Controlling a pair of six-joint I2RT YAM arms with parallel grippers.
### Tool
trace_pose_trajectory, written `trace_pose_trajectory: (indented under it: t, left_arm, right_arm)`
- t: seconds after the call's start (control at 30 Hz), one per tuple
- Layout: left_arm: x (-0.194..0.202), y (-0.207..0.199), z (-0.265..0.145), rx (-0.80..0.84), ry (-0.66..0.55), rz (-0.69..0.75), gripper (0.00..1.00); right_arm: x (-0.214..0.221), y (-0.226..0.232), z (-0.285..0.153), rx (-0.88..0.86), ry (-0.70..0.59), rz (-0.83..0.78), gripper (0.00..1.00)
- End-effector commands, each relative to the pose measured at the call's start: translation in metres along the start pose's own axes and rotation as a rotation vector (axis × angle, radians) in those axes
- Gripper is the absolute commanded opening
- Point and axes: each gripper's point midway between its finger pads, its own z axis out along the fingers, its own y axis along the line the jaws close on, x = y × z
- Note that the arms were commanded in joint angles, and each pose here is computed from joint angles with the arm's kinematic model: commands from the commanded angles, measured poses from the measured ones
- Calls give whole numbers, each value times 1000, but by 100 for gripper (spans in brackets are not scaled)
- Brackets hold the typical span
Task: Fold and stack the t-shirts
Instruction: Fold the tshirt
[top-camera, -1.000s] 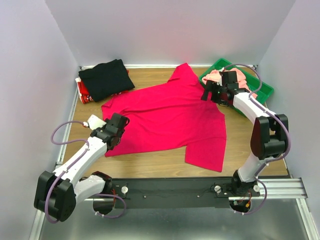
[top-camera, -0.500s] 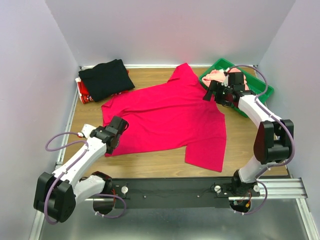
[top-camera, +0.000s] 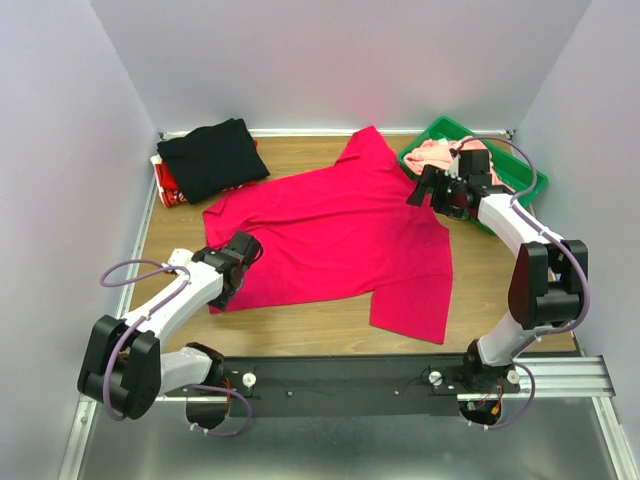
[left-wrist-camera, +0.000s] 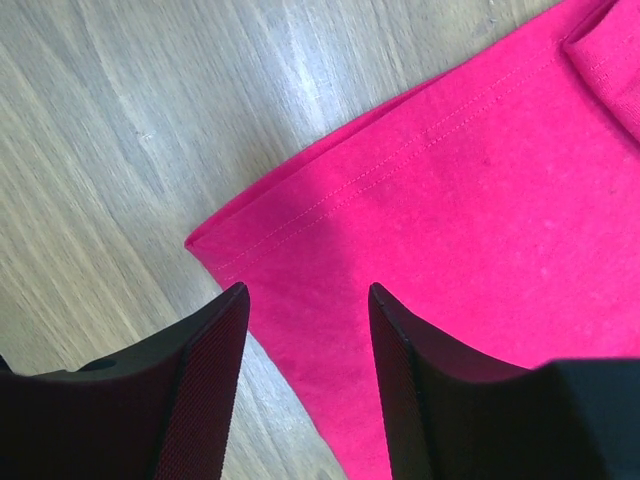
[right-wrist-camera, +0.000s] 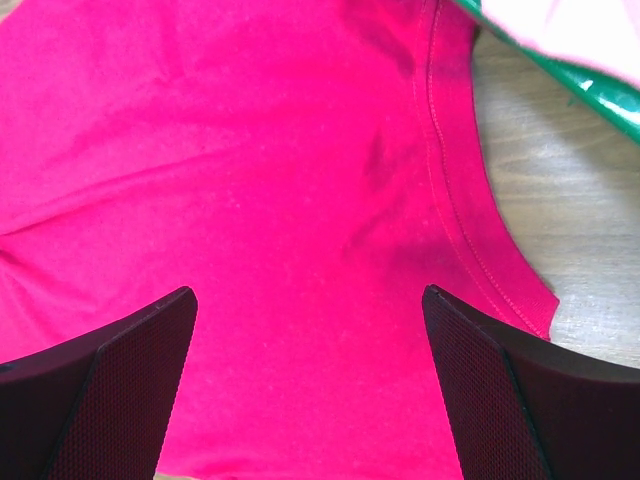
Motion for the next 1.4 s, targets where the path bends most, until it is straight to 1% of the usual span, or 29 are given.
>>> trace_pose_trajectory:
  t: [0.0,0.1,0.3,0.47,0.6,0.7,0.87,1.0,1.37]
  left_arm:
    - [-13,-2,-5,9,-54,-46,58]
    - [-13,0,-2,-14,-64,-41,54]
    - [-9,3,6,-83,-78,5,53]
    - [-3,-2,8,-101,-62,42,53]
    - [2,1,9,-132,-45,90,53]
    - [3,2,10,-140,-40,106,51]
    - [6,3,14,-170,-47,151,46]
    - [7,1,20,-192,-65,190,45]
    - [14,-21,29,-157,-71,271,45]
  right_arm:
    - [1,-11,-4,37,-19,9,100]
    - [5,-20,-3,52,-11,24,100]
    - [4,-20,1,31,-9,32,100]
    - [9,-24,9,24,8,40,100]
    - [9,-24,11,11,13,46,100]
    - [9,-24,11,5,10,51,100]
    - [8,-25,12,-2,8,55,100]
    - [9,-26,12,-8,11,61,100]
    - [13,-25,20,-24,27,64,100]
